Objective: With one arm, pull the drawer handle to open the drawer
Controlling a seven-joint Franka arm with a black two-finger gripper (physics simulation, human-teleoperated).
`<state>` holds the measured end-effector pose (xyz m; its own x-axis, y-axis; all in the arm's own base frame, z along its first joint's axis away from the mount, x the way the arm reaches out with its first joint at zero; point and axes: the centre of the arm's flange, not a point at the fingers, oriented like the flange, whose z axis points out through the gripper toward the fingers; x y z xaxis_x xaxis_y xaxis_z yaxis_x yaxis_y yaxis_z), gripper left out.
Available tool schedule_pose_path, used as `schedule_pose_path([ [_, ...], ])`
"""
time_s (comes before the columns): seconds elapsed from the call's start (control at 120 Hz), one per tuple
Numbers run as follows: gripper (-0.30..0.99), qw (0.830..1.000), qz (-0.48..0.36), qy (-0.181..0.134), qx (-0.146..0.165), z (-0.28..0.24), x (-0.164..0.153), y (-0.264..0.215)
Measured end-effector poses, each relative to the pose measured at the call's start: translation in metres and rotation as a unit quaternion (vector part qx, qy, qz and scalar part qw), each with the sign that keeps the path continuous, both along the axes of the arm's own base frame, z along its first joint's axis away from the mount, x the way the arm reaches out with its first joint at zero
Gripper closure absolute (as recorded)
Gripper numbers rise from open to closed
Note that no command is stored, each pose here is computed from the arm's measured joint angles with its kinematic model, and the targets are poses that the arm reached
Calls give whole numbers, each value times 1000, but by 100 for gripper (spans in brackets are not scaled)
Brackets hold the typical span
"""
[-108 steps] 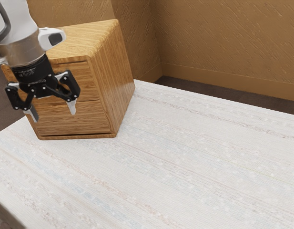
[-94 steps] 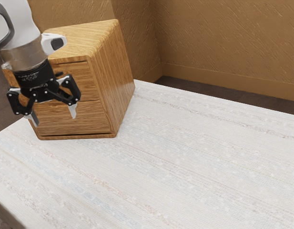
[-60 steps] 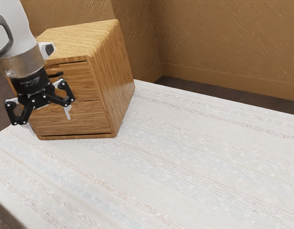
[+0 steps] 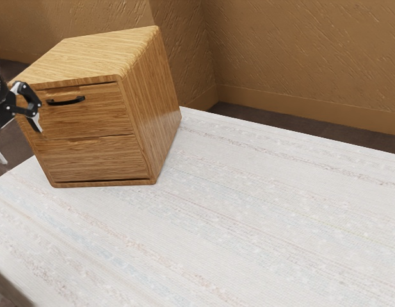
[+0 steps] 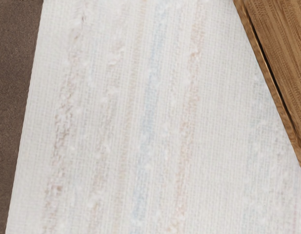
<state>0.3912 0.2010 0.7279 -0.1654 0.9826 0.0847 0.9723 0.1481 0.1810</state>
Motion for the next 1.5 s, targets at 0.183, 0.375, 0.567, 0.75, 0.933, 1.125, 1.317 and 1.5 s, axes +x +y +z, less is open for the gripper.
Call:
schedule_pose_path([
  [0.183, 0, 999, 34, -40, 11, 15, 1, 9],
  [0.375, 0, 996, 56, -71, 15, 19, 26, 21],
  [0.567, 0, 992, 83, -92, 14, 18, 48, 32],
  [0.75, 0, 989, 111, -95, 8, 1, 66, 47],
  [0.933, 0, 985, 133, -107, 5, -5, 88, 65],
  [1.125, 0, 982, 154, -111, 2, -15, 104, 89],
  [1.317, 0, 978, 169, -121, 3, -23, 120, 112],
  [1.5, 0, 981, 153, -123, 0, -34, 138, 94],
])
